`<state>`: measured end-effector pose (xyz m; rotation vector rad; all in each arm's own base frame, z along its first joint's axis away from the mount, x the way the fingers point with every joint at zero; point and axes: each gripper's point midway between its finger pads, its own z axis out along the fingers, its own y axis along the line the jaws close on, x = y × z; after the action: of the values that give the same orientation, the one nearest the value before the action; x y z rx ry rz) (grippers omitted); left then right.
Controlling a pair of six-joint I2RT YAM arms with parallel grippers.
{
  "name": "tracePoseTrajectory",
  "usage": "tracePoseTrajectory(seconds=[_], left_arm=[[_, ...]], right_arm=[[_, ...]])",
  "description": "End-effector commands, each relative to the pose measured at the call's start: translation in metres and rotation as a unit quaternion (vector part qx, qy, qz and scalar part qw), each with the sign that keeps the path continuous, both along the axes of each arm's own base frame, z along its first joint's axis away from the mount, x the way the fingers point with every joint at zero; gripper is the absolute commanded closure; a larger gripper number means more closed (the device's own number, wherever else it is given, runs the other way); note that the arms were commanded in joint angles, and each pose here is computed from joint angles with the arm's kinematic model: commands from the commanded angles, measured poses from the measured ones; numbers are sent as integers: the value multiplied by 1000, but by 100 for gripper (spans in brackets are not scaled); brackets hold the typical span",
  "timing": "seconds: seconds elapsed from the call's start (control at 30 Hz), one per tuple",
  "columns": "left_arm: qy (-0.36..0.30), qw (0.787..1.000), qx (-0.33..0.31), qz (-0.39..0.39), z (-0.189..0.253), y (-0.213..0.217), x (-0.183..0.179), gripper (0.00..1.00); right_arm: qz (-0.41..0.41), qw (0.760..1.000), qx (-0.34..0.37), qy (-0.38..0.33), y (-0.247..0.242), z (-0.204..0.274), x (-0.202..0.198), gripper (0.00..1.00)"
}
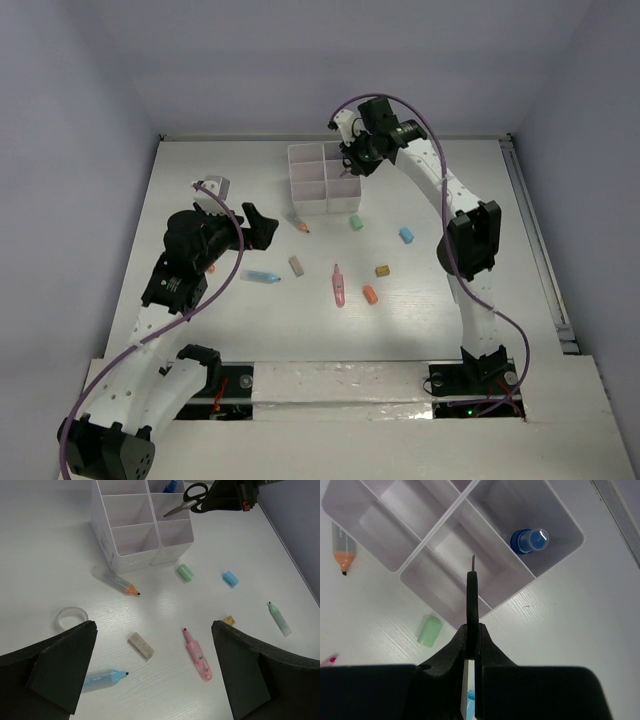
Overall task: Sort the stationery into containers
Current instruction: Place the scissors in the storage box.
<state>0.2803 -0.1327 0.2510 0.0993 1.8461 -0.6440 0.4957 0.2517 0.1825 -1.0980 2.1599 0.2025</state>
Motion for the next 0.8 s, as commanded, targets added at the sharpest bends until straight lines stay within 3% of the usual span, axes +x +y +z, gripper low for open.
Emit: tracePoseTrajectory(seconds=[0.0, 0.13, 0.2, 0.27, 0.43, 0.47, 0.7, 0.73, 0.77], left_arm=[[-28, 1000, 4, 7, 14, 2, 3, 1], [-26, 1000, 4, 5, 13, 1, 4, 1], [-26, 1000, 5, 4, 13, 1, 4, 1], [-25, 1000, 6, 11, 12, 4, 6, 1], [-27, 999, 7, 18, 14, 8, 7, 1], [-28, 999, 6, 18, 14, 8, 6, 1], [-29, 999, 5, 17, 14, 8, 6, 1], [-28, 999, 5, 17, 14, 8, 6, 1], [-30, 999, 5, 17, 15, 8, 6, 1]], right_arm=[[14, 1000, 6, -24, 2, 13, 11, 100], [15, 999, 13, -31, 6, 11, 18, 100], [9, 999, 16, -37, 7, 12, 22, 88], [-10, 998, 20, -64, 6, 19, 33, 69], [-35, 993, 38, -108, 4, 35, 44, 44], [-46, 988, 54, -139, 4, 56, 48, 37], [-91, 969, 114, -200, -8, 114, 33, 41], [-86, 967, 128, -201, -2, 121, 23, 44], [-86, 967, 150, -187, 6, 112, 13, 64]])
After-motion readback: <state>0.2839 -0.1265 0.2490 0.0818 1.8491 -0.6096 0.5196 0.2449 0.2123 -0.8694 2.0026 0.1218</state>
